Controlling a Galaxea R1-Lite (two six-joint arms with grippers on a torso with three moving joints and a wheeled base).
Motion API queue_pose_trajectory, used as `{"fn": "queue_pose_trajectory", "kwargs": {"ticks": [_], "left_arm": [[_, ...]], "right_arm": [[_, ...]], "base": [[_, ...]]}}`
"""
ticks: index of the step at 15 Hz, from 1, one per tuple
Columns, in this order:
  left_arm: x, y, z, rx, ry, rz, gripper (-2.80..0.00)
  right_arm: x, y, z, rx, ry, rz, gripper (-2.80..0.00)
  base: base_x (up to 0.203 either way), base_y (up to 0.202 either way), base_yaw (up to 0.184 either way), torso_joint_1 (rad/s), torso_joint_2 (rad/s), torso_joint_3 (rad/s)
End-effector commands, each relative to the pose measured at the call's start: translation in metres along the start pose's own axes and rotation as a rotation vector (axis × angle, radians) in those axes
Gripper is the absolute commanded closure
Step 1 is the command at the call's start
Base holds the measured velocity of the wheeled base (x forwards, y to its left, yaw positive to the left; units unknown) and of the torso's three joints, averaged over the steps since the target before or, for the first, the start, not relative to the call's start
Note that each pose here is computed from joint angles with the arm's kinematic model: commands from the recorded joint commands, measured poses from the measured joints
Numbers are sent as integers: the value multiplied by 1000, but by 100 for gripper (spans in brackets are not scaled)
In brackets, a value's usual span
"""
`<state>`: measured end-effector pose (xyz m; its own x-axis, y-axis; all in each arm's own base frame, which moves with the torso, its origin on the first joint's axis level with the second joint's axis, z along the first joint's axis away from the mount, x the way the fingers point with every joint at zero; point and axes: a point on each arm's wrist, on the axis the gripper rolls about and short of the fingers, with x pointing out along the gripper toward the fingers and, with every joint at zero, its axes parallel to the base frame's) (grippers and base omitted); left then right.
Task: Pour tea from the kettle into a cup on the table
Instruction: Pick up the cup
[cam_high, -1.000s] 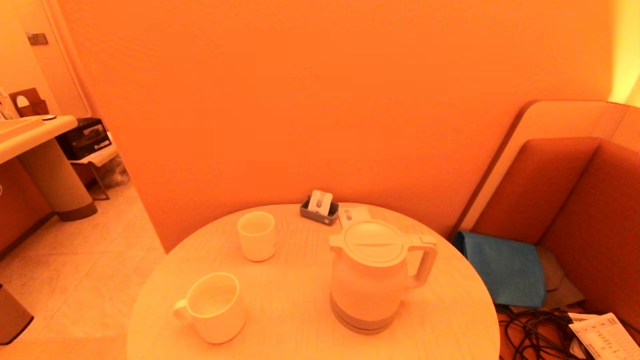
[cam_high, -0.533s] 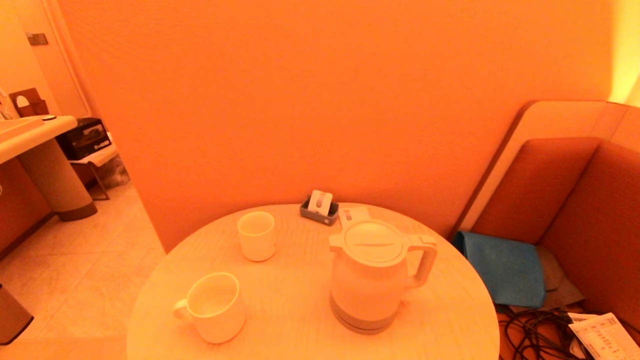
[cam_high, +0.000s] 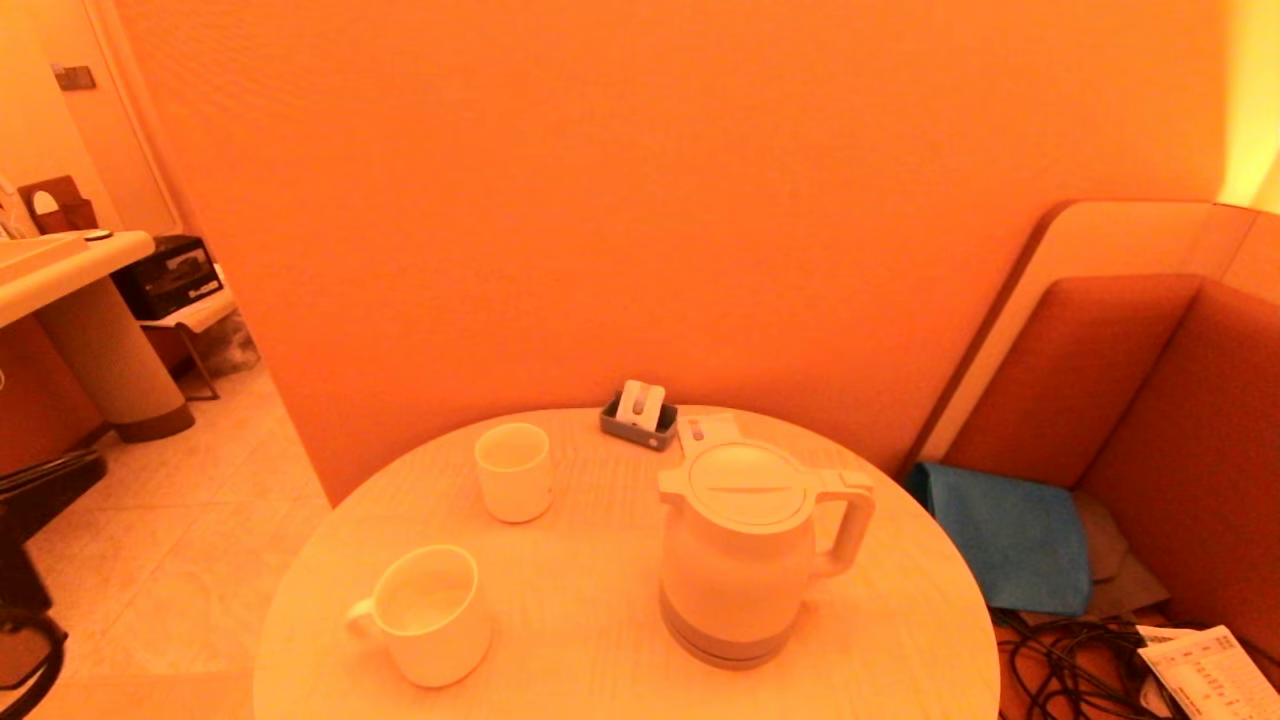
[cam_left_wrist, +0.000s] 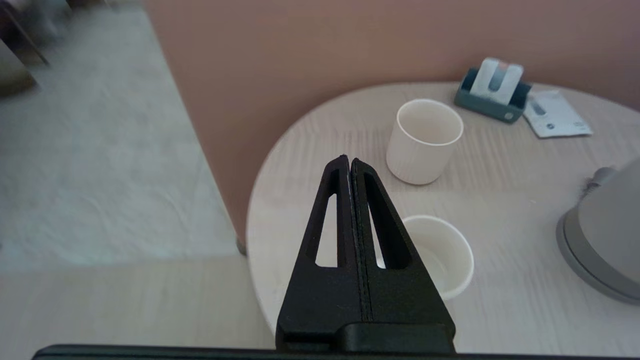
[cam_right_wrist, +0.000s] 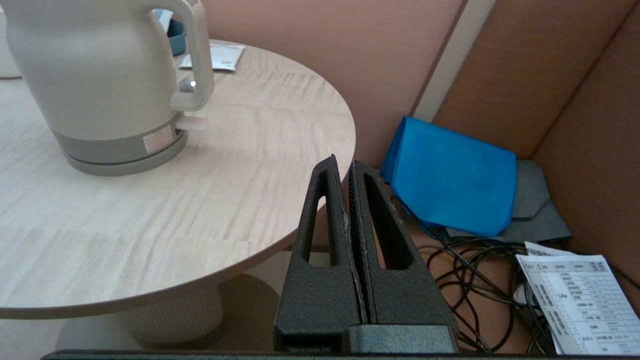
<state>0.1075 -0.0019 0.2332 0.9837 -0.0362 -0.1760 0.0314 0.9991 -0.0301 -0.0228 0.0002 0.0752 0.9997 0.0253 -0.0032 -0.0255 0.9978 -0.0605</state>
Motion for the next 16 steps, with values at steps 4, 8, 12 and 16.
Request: {"fn": "queue_pose_trajectory", "kwargs": {"ticks": [4, 8, 12, 16], "left_arm": [[90, 0, -35, -51, 307, -62, 0], [88, 1, -75, -36, 304, -89, 0], [82, 5, -112, -28, 345, -85, 0], [81, 9, -132, -48, 449, -61, 0]], "right_arm": [[0, 0, 0, -1, 0, 1, 0], [0, 0, 0, -1, 0, 1, 0], [0, 0, 0, -1, 0, 1, 0], [0, 0, 0, -1, 0, 1, 0]], "base": [[0, 0, 0, 0, 0, 0], [0, 0, 0, 0, 0, 0], [0, 0, 0, 0, 0, 0], [0, 0, 0, 0, 0, 0]]}}
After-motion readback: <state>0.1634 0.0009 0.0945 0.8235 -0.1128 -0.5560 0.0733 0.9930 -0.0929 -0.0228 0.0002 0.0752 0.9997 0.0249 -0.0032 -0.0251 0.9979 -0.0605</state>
